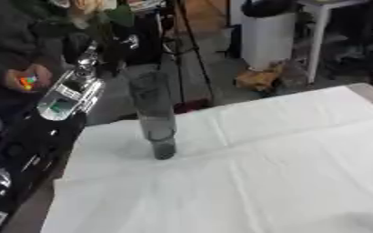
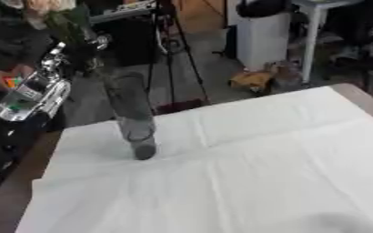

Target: Arrange flowers into the vase.

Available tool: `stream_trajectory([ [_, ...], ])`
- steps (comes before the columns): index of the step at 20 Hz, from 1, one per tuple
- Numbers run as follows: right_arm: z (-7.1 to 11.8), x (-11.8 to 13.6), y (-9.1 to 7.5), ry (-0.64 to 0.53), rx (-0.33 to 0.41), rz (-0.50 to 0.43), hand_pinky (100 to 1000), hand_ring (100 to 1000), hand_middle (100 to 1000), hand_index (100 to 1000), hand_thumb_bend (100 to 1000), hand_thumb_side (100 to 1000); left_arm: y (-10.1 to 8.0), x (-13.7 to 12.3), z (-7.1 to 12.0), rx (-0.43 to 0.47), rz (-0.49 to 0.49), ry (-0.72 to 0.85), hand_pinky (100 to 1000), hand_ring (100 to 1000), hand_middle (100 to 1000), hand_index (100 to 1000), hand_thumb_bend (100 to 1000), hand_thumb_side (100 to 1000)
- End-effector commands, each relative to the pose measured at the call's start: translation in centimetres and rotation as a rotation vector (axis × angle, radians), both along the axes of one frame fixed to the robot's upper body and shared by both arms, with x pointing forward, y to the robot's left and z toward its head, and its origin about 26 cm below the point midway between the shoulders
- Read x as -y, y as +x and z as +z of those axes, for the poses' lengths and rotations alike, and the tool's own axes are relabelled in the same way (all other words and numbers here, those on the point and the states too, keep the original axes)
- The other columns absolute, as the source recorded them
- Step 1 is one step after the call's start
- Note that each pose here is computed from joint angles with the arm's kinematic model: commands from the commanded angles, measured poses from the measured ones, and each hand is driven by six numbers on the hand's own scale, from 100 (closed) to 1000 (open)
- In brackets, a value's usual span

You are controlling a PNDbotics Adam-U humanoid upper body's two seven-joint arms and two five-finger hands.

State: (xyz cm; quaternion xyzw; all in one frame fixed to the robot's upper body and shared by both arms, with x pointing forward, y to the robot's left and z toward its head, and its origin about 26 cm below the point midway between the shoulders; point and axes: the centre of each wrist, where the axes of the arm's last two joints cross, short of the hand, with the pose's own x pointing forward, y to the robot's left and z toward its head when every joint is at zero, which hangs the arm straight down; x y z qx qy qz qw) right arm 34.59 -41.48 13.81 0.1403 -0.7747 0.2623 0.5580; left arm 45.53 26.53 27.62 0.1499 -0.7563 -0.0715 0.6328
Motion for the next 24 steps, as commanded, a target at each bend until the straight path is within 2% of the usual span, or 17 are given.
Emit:
stream_trajectory([
  [1,1.8,0.4,-0.1,-0.043,0.032,-0.002,507,602,590,798,820,731,-0.2,-0.6,1.7,0.037,0.010,0.014,100,100,100,138,100,310],
  [11,1.9,0.3,-0.1,-0.047,0.031,0.001,507,602,590,798,820,731,-0.1,-0.5,1.6,0.030,0.010,0.020,100,100,100,145,100,306],
  [12,1.9,0.3,0.0,-0.048,0.032,0.002,507,603,589,799,820,733,-0.1,-0.4,1.4,0.022,0.008,0.025,246,100,100,274,100,244],
  [15,2.0,0.3,0.0,-0.050,0.034,0.003,507,603,589,799,819,733,0.1,0.0,0.8,-0.005,-0.002,0.063,348,131,123,356,100,238],
  [21,1.9,0.3,0.1,-0.051,0.034,0.002,507,603,589,799,819,733,0.2,-0.1,0.7,-0.011,-0.005,0.087,348,131,123,356,100,238],
  [22,1.9,0.3,0.1,-0.051,0.034,0.002,507,603,589,799,819,733,0.2,-0.1,0.7,-0.011,-0.005,0.088,372,161,148,377,100,235],
  [24,1.9,0.3,0.1,-0.052,0.034,0.002,507,603,589,799,819,733,0.2,0.0,0.7,-0.011,-0.004,0.091,372,161,148,377,100,235],
])
